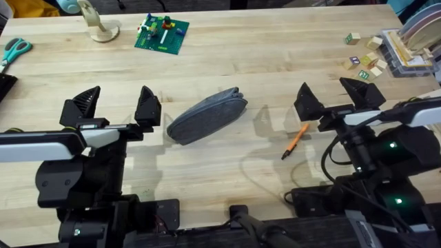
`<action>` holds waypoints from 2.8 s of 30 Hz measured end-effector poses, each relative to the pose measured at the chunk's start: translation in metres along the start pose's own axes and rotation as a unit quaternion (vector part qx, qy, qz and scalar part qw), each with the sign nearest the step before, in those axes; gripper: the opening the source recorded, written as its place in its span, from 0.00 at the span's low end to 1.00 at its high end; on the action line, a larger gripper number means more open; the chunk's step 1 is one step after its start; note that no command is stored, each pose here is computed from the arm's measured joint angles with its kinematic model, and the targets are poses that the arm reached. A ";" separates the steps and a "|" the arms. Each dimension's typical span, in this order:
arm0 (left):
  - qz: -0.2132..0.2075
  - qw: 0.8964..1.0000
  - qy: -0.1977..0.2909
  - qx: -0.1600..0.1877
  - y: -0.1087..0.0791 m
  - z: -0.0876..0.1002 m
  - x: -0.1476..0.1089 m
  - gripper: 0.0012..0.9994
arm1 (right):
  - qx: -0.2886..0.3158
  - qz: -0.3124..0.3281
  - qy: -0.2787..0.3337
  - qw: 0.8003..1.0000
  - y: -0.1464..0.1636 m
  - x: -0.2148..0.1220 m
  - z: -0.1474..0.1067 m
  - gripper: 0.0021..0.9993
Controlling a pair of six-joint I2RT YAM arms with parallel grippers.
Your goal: Unzip the bag, pick up the pens from the table one at a time and place them inside, then zip the bag closed.
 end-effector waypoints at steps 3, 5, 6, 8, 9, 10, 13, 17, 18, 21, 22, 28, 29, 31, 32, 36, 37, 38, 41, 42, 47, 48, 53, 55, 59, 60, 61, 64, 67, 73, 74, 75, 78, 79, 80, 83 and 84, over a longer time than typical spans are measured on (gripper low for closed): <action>0.000 1.000 0.000 0.000 0.000 0.000 0.000 0.99 | 0.000 0.000 0.001 1.000 0.000 0.000 0.000 1.00; 0.000 1.000 0.000 0.000 0.000 0.000 0.000 0.99 | 0.000 -0.002 0.010 1.000 -0.001 0.000 -0.004 1.00; 0.000 1.000 0.000 0.000 0.000 0.000 0.000 0.99 | 0.000 -0.002 0.011 1.000 -0.001 0.000 -0.004 1.00; 0.000 1.000 0.000 0.000 0.000 0.000 0.000 1.00 | 0.000 -0.003 0.011 1.000 -0.001 0.000 -0.004 1.00; 0.000 1.000 0.000 0.000 0.000 0.000 0.000 1.00 | 0.000 -0.004 0.011 1.000 -0.001 0.000 -0.004 1.00; 0.000 1.000 0.000 0.000 0.000 0.000 0.000 1.00 | 0.000 -0.004 0.011 1.000 -0.001 0.000 -0.004 1.00; 0.000 1.000 0.000 0.001 0.000 0.000 0.000 1.00 | 0.000 -0.004 0.011 1.000 -0.001 0.000 -0.004 1.00; 0.000 1.000 0.000 0.004 0.000 0.000 0.000 0.99 | -0.002 -0.004 0.010 1.000 -0.001 0.000 -0.003 1.00; 0.000 1.000 0.000 0.004 0.000 0.000 0.000 0.99 | -0.003 -0.004 0.009 1.000 -0.001 0.000 -0.003 1.00; -0.004 1.000 0.000 0.006 -0.001 0.000 0.000 0.99 | -0.005 -0.001 0.006 1.000 0.000 0.000 -0.001 1.00; -0.006 1.000 0.000 0.006 -0.002 0.000 0.000 0.99 | -0.005 0.000 0.005 1.000 0.000 0.000 -0.001 1.00; -0.019 0.999 0.028 0.006 -0.006 -0.006 -0.002 0.99 | -0.007 0.011 0.010 1.000 0.003 -0.002 0.001 1.00; -0.021 0.999 0.037 0.006 -0.006 -0.006 -0.004 0.99 | -0.007 0.012 0.013 1.000 0.004 -0.003 0.003 1.00; -0.025 0.999 0.047 0.006 -0.007 0.001 -0.008 0.99 | -0.006 0.015 0.021 1.000 0.005 -0.007 0.009 1.00; -0.027 0.998 0.047 0.007 -0.008 0.007 -0.011 0.99 | -0.006 0.016 0.021 1.000 0.006 -0.010 0.015 1.00; -0.029 0.999 0.021 0.027 -0.007 0.070 -0.025 0.99 | -0.006 0.021 0.028 0.999 0.008 -0.026 0.054 1.00; -0.029 0.999 0.017 0.032 -0.007 0.080 -0.026 0.99 | -0.006 0.021 0.030 0.999 0.008 -0.027 0.059 1.00; -0.029 0.999 0.012 0.036 -0.007 0.090 -0.026 0.99 | -0.005 0.021 0.035 0.999 0.008 -0.028 0.064 1.00; -0.029 0.999 0.009 0.044 -0.007 0.114 -0.025 0.99 | -0.005 0.021 0.050 0.999 0.009 -0.030 0.079 1.00; -0.030 0.998 0.009 0.046 -0.007 0.121 -0.024 0.99 | -0.004 0.021 0.058 0.998 0.009 -0.031 0.084 1.00; -0.047 0.997 0.027 0.049 -0.011 0.144 -0.009 0.99 | -0.001 0.020 0.102 0.995 0.009 -0.032 0.110 1.00; -0.052 0.997 0.035 0.049 -0.012 0.146 -0.005 0.99 | -0.001 0.020 0.109 0.994 0.009 -0.031 0.117 1.00; -0.076 0.993 0.081 0.045 -0.018 0.156 0.012 0.99 | 0.000 0.020 0.137 0.990 0.010 -0.024 0.143 1.00; -0.082 0.991 0.101 0.044 -0.020 0.159 0.017 0.99 | 0.001 0.021 0.138 0.990 0.010 -0.021 0.153 1.00; -0.091 0.985 0.139 0.040 -0.022 0.165 0.025 0.99 | 0.001 0.021 0.140 0.990 0.010 -0.015 0.163 1.00; -0.094 0.983 0.150 0.039 -0.023 0.165 0.026 0.99 | 0.001 0.022 0.141 0.990 0.010 -0.014 0.163 1.00; -0.099 0.981 0.160 0.041 -0.024 0.165 0.027 0.99 | 0.001 0.021 0.142 0.990 0.010 -0.013 0.163 1.00; -0.124 0.973 0.187 0.055 -0.030 0.159 0.030 0.99 | 0.001 0.021 0.143 0.989 0.010 -0.013 0.162 1.00; -0.162 0.962 0.205 0.078 -0.039 0.150 0.030 0.99 | 0.001 0.021 0.143 0.990 0.010 -0.013 0.162 1.00; -0.262 0.921 0.232 0.170 -0.058 0.125 0.011 0.99 | 0.000 0.022 0.143 0.990 0.010 -0.013 0.162 1.00; -0.270 0.916 0.235 0.181 -0.059 0.122 0.008 0.99 | -0.001 0.022 0.143 0.990 0.010 -0.013 0.162 1.00; -0.278 0.911 0.237 0.191 -0.060 0.120 0.006 0.99 | -0.001 0.022 0.143 0.990 0.010 -0.013 0.162 1.00; -0.295 0.897 0.247 0.218 -0.060 0.112 -0.001 0.99 | -0.001 0.022 0.143 0.990 0.010 -0.013 0.162 1.00; -0.299 0.893 0.250 0.225 -0.060 0.110 -0.002 0.99 | -0.001 0.022 0.143 0.990 0.010 -0.013 0.162 1.00; -0.302 0.889 0.251 0.235 -0.060 0.108 -0.004 0.99 | -0.001 0.022 0.142 0.990 0.010 -0.013 0.163 1.00; -0.300 0.882 0.250 0.263 -0.057 0.106 -0.003 0.99 | -0.001 0.022 0.142 0.990 0.010 -0.013 0.163 1.00; -0.298 0.880 0.250 0.271 -0.056 0.106 -0.003 0.99 | -0.001 0.022 0.142 0.990 0.010 -0.013 0.163 1.00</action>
Point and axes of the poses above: each hand's point on the last joint's axis, 136 mm out from that joint toward the fingers, its own x axis out along the fingers, its own y axis along the line the jaws close on, z = x × y, the point moved 2 cm from there along -x, back along the fingers, and after that the axes turned 1 degree about x, right-handed, at the moved point
